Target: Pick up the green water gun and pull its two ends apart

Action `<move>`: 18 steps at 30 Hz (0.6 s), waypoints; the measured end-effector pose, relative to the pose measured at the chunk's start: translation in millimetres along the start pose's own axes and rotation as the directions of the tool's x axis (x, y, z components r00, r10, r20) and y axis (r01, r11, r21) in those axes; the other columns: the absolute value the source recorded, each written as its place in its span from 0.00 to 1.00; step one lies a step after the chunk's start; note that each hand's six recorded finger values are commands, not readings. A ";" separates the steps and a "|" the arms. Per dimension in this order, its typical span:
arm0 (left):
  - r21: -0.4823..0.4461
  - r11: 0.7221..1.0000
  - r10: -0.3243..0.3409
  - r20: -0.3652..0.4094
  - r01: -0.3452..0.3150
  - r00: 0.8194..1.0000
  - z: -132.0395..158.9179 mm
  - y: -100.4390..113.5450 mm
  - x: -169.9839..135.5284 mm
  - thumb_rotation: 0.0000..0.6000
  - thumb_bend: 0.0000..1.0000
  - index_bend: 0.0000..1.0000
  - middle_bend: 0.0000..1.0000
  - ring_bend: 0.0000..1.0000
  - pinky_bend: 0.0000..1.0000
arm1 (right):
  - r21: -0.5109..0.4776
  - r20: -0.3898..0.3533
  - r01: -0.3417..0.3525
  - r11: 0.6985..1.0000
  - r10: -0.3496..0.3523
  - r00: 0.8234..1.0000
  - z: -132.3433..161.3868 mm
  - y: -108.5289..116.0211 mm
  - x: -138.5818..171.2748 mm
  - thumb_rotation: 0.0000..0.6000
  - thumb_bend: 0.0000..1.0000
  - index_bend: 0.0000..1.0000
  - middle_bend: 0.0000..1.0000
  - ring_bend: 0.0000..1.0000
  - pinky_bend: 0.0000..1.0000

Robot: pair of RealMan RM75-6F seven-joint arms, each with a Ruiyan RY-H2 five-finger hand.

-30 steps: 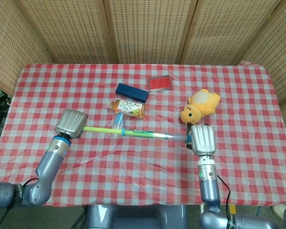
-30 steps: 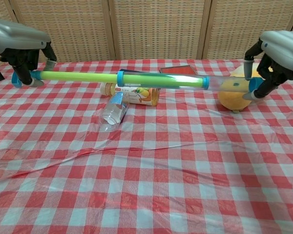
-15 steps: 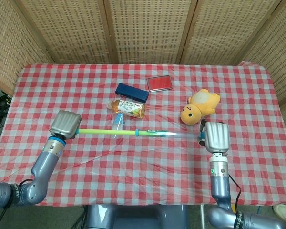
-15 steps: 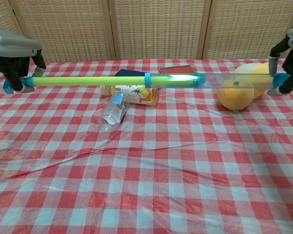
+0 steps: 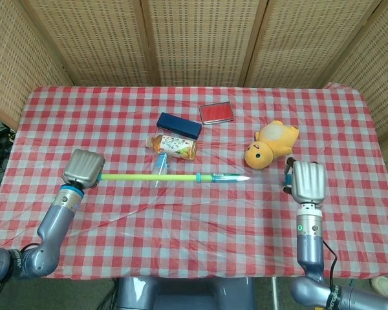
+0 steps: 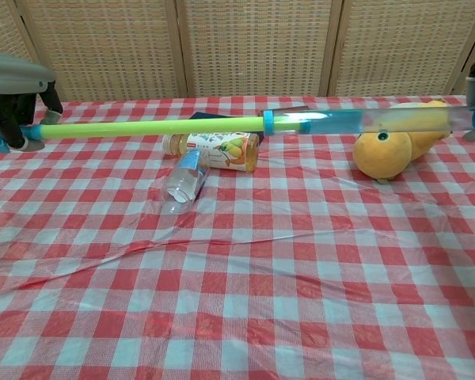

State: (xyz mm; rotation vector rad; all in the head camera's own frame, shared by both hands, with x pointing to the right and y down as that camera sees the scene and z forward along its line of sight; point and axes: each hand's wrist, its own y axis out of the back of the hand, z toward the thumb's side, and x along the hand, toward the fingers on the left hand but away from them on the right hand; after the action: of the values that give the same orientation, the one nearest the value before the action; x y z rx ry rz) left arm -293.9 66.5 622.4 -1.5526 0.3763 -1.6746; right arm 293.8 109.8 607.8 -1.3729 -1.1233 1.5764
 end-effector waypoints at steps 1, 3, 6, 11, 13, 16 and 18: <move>0.002 1.000 -0.001 -0.003 0.001 1.000 -1.4 -0.3 -0.3 1.00 0.58 0.85 0.97 0.86 0.77 | 0.003 0.006 0.002 1.000 -0.002 1.000 -2.5 1.1 -1.0 1.00 0.35 0.71 1.00 1.00 0.63; 0.004 1.000 -0.004 -0.009 0.004 1.000 -4.3 -1.1 -0.7 1.00 0.58 0.85 0.97 0.86 0.77 | 0.007 0.014 0.004 1.000 -0.005 1.000 -6.2 2.3 -2.5 1.00 0.35 0.71 1.00 1.00 0.63; 0.003 1.000 -0.006 -0.010 0.006 1.000 -6.2 -1.3 -0.5 1.00 0.58 0.85 0.97 0.86 0.77 | 0.010 0.024 0.003 1.000 -0.003 1.000 -10.9 2.7 -4.0 1.00 0.35 0.71 1.00 1.00 0.63; 0.006 1.000 -0.009 -0.007 0.009 1.000 -7.2 -3.6 -0.4 1.00 0.58 0.85 0.97 0.86 0.77 | 0.016 0.035 -0.003 1.000 0.002 0.999 -16.6 2.1 -5.5 1.00 0.34 0.71 1.00 1.00 0.63; 0.006 1.000 -0.008 -0.005 0.008 1.000 -6.5 -3.8 -0.6 1.00 0.58 0.85 0.97 0.86 0.77 | 0.014 0.036 -0.001 1.000 0.001 0.999 -17.4 2.6 -5.7 1.00 0.34 0.71 1.00 1.00 0.63; 0.006 1.000 -0.002 -0.004 0.002 1.000 -6.1 -2.5 -0.9 1.00 0.58 0.85 0.97 0.86 0.77 | 0.013 0.038 0.002 1.000 -0.002 0.999 -18.9 3.6 -6.3 1.00 0.34 0.71 1.00 1.00 0.63; 0.003 1.000 0.002 -0.004 -0.002 1.000 -6.1 -1.3 -1.0 1.00 0.57 0.83 0.96 0.86 0.77 | 0.012 0.040 0.001 1.000 -0.002 0.999 -19.5 3.7 -6.5 1.00 0.33 0.69 1.00 1.00 0.63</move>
State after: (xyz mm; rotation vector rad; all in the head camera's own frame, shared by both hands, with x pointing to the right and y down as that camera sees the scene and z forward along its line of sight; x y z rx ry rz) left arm -300.1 66.3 621.4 -1.5464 0.3765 -1.6759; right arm 314.1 105.2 605.7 -1.3382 -1.1369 1.6131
